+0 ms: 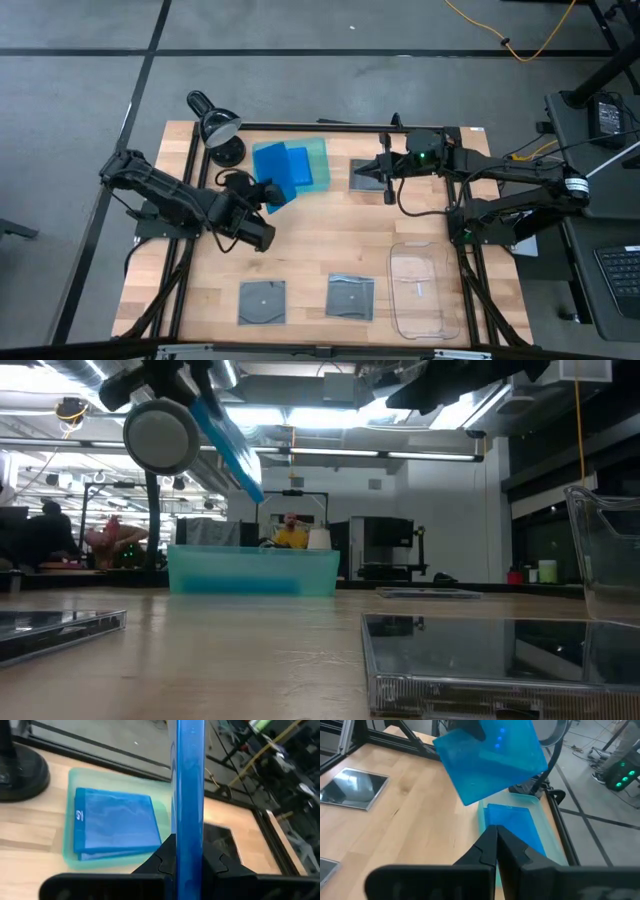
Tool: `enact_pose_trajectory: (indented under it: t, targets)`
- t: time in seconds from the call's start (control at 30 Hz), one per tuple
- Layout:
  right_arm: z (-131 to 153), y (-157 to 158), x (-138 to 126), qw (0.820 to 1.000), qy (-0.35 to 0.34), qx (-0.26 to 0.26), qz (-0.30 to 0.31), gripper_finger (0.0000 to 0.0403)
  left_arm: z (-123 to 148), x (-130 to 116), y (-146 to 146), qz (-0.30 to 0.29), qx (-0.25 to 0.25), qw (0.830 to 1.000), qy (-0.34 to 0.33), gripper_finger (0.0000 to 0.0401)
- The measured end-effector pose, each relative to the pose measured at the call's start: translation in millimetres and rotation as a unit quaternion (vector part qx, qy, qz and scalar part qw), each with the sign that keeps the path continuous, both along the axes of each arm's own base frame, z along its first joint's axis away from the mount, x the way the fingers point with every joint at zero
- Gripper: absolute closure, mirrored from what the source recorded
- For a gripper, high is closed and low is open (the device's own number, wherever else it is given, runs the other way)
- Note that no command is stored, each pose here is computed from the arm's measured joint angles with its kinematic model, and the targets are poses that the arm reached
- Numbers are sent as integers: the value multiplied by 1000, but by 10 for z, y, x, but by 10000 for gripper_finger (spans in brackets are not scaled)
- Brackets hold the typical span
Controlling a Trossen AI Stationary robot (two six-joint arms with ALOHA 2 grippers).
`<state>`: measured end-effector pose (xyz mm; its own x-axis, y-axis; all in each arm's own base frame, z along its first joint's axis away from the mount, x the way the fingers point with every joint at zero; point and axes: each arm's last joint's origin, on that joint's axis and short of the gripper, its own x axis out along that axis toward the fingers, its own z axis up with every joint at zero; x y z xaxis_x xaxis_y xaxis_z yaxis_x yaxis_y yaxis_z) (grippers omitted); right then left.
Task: Pick & place jewel cases by type
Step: Put the blue CD case into the green bin
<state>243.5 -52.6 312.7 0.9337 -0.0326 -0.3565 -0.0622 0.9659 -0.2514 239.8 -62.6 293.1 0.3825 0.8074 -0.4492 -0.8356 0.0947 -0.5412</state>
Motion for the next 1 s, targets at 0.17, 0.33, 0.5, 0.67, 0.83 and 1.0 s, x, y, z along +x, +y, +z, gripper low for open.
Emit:
enact_pose_trajectory:
  t: [0.17,0.33,0.5,0.67,0.83,1.0]
  targets:
    - [-1,-13,-3,1000,0,0,-2,393,8,39,119,29,8,999,-14,377]
    - [-10,-18,-8,1000,5,0,-3,393,28,81,144,40,20,998,-47,377]
    - [-13,-67,-22,1000,8,-12,-1,393,38,104,114,28,27,998,-46,377]
    - [-14,-144,-47,1000,5,-5,16,393,174,-46,48,-53,31,998,29,377]
    - [-14,-197,-64,1000,4,-2,10,393,423,-268,37,-159,15,985,61,377]
    - [-13,-202,-65,1000,3,8,5,393,664,-397,58,-339,-27,938,68,377]
